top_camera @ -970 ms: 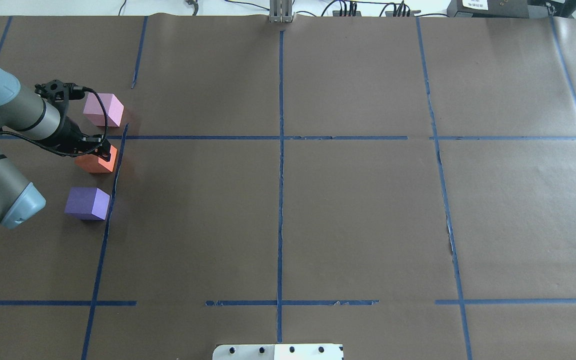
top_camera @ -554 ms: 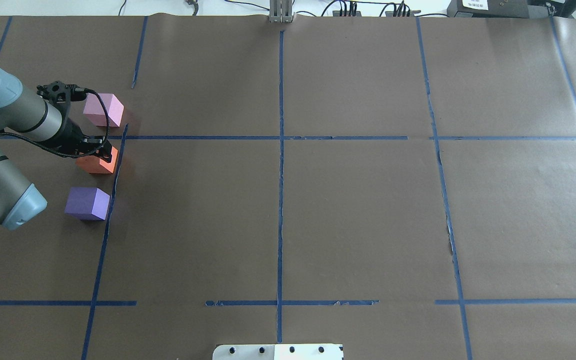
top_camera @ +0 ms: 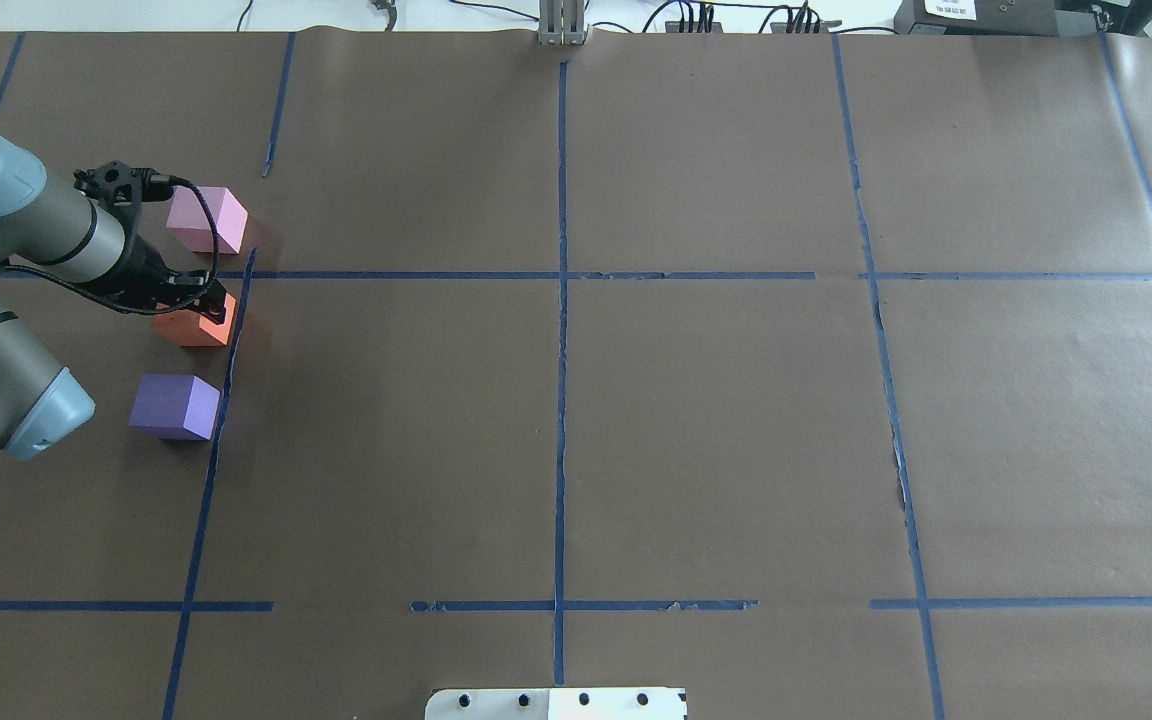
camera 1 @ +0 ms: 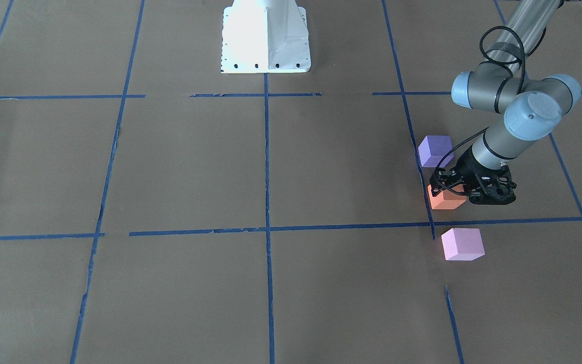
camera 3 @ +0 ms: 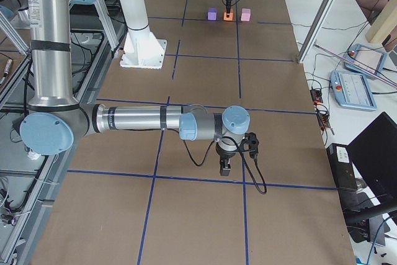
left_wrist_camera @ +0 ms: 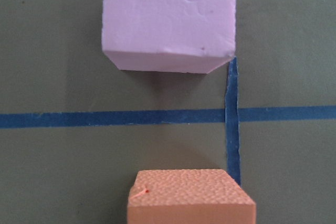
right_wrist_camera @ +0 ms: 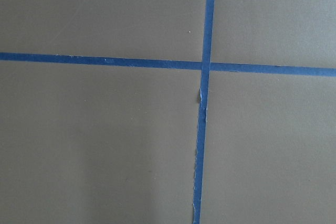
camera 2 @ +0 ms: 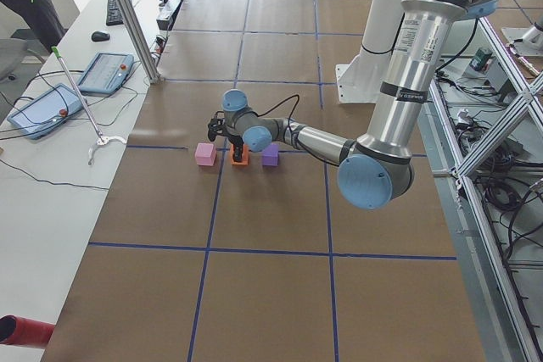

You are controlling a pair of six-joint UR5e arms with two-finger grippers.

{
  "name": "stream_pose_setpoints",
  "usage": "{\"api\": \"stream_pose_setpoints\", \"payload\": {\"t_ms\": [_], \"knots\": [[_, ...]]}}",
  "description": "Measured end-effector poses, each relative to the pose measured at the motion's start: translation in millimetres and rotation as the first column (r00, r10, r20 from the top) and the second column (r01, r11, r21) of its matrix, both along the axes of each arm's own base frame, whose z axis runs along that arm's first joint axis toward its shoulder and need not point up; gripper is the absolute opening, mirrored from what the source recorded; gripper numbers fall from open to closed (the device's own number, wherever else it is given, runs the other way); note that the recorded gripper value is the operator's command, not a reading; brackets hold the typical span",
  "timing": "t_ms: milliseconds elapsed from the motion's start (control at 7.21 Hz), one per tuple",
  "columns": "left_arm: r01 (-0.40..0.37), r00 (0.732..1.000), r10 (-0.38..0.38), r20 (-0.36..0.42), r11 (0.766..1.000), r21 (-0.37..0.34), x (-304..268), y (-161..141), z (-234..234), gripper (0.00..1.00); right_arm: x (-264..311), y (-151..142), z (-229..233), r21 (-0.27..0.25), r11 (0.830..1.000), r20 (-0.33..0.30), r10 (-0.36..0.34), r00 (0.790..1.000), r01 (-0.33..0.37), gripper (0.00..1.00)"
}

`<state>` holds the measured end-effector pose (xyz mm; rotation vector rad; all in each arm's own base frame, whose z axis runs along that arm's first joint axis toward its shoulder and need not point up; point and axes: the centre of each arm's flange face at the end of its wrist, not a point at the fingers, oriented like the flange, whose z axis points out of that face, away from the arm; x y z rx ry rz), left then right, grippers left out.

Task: Arrange blocks in a line
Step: 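Open the left gripper and lift it off the orange cube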

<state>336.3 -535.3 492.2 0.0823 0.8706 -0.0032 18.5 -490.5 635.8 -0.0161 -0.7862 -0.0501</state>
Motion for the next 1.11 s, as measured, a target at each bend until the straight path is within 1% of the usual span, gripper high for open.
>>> {"api": "stream_pose_setpoints", "payload": {"t_ms": [416, 832, 1109], "knots": [[0.019, 1.000, -0.020, 0.015, 0.999, 0.031, -3, -2, -4, 1.00, 0, 0, 0, 0.000, 1.000, 0.000, 0.000, 1.000, 0.000, 1.00], [0.058, 0.998, -0.060, 0.027, 0.995, 0.077, -15, -3, -15, 1.00, 0, 0, 0, 0.000, 1.000, 0.000, 0.000, 1.000, 0.000, 1.00], [0.066, 0.997, -0.069, 0.027, 0.994, 0.083, -21, -1, -29, 1.00, 0, 0, 0, 0.000, 1.000, 0.000, 0.000, 1.000, 0.000, 1.00]]}}
